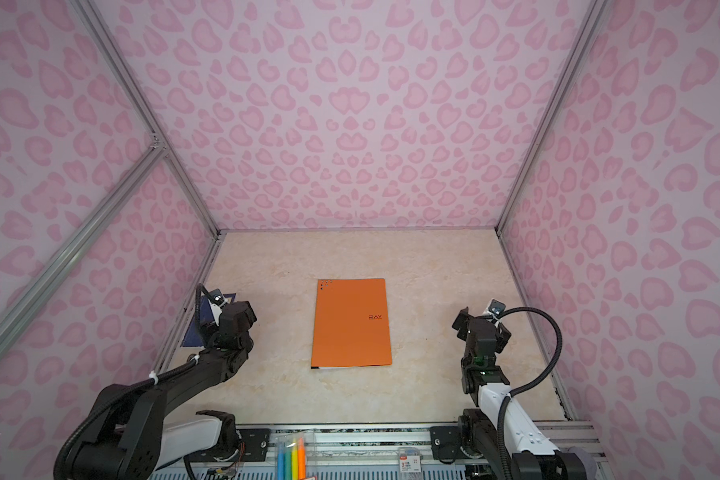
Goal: Put the files into the folder
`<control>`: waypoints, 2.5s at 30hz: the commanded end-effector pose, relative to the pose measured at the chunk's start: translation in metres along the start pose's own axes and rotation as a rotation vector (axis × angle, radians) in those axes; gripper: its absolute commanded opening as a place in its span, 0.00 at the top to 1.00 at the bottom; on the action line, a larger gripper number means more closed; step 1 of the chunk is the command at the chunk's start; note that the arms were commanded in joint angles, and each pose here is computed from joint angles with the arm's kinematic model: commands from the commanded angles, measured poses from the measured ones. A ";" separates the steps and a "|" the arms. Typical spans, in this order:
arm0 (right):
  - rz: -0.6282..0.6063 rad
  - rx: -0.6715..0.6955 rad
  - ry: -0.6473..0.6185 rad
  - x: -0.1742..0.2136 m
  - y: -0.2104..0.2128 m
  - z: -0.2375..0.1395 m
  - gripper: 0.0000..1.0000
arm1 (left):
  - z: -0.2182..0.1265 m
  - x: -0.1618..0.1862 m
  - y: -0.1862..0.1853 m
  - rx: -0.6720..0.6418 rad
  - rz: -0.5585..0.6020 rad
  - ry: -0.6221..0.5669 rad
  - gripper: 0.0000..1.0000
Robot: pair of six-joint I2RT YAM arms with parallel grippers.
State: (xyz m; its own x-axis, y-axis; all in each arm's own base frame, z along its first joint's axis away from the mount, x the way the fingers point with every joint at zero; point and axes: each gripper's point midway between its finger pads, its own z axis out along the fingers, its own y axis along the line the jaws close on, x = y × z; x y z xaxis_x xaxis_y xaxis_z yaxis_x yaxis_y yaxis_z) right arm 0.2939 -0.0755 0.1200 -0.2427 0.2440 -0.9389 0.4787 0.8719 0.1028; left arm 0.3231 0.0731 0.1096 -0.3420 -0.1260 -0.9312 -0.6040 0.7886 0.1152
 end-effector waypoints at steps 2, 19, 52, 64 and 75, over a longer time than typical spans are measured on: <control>-0.019 0.044 -0.129 -0.021 -0.005 0.006 0.02 | -0.003 -0.040 -0.027 0.212 -0.074 -0.218 0.04; -0.211 -0.231 -0.020 0.007 0.078 0.071 0.00 | 0.022 -0.024 -0.055 0.378 -0.035 -0.134 0.02; -0.242 -0.235 -0.026 0.008 0.084 0.068 0.00 | 0.018 -0.024 -0.056 0.374 -0.026 -0.145 0.02; -0.242 -0.234 -0.027 0.008 0.084 0.068 0.00 | 0.018 -0.024 -0.056 0.374 -0.026 -0.145 0.02; -0.243 -0.235 -0.026 0.008 0.084 0.067 0.00 | 0.019 -0.024 -0.057 0.383 -0.025 -0.140 0.02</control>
